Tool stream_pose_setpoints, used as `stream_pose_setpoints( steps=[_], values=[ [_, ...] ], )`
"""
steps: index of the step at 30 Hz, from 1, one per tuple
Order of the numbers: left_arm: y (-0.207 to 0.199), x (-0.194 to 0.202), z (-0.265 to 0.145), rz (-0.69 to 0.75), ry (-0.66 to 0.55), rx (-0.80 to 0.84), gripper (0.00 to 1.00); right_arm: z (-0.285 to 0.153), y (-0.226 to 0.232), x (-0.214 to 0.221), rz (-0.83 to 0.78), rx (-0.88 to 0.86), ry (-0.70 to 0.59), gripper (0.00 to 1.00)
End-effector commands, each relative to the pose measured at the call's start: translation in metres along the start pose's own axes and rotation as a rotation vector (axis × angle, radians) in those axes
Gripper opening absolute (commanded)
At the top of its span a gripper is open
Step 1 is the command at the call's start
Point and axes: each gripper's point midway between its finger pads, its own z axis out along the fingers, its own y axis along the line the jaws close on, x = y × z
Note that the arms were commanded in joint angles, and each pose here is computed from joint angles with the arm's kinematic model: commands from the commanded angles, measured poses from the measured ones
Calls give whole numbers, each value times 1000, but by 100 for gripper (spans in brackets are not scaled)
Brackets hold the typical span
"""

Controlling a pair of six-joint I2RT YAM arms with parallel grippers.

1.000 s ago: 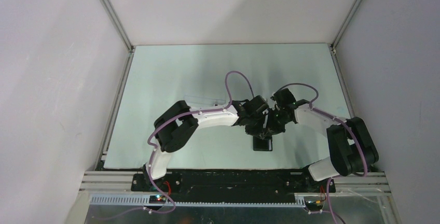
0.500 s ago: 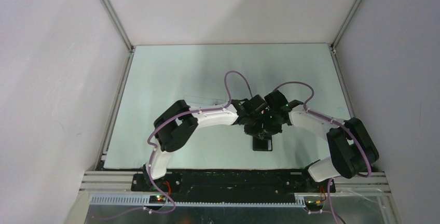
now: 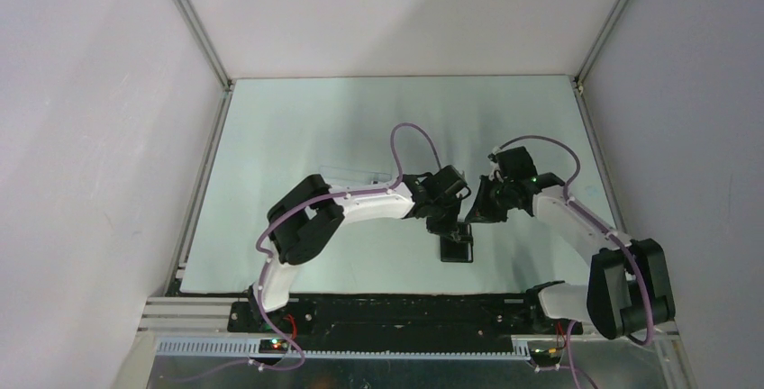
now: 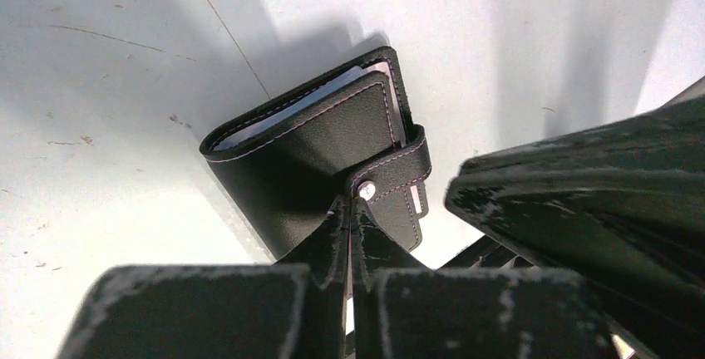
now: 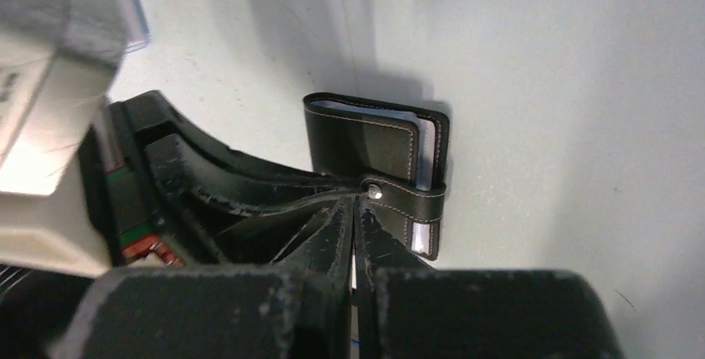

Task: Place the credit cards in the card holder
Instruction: Close the card holder at the center of the board.

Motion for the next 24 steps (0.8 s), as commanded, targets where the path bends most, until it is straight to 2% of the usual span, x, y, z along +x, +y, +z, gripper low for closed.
stream_pose_setpoints(
  steps=[1, 9, 24],
  values=[
    [-8, -17, -18, 31, -83, 32, 0, -15, 15, -6, -33, -116, -13, 1],
    [-19, -20, -20, 18, -87, 97, 0, -3, 8, -5, -16, -113, 32, 0],
    [-22, -14, -29, 15, -75, 121, 0, 39, -24, 15, 16, 49, 160, 0]
  ],
)
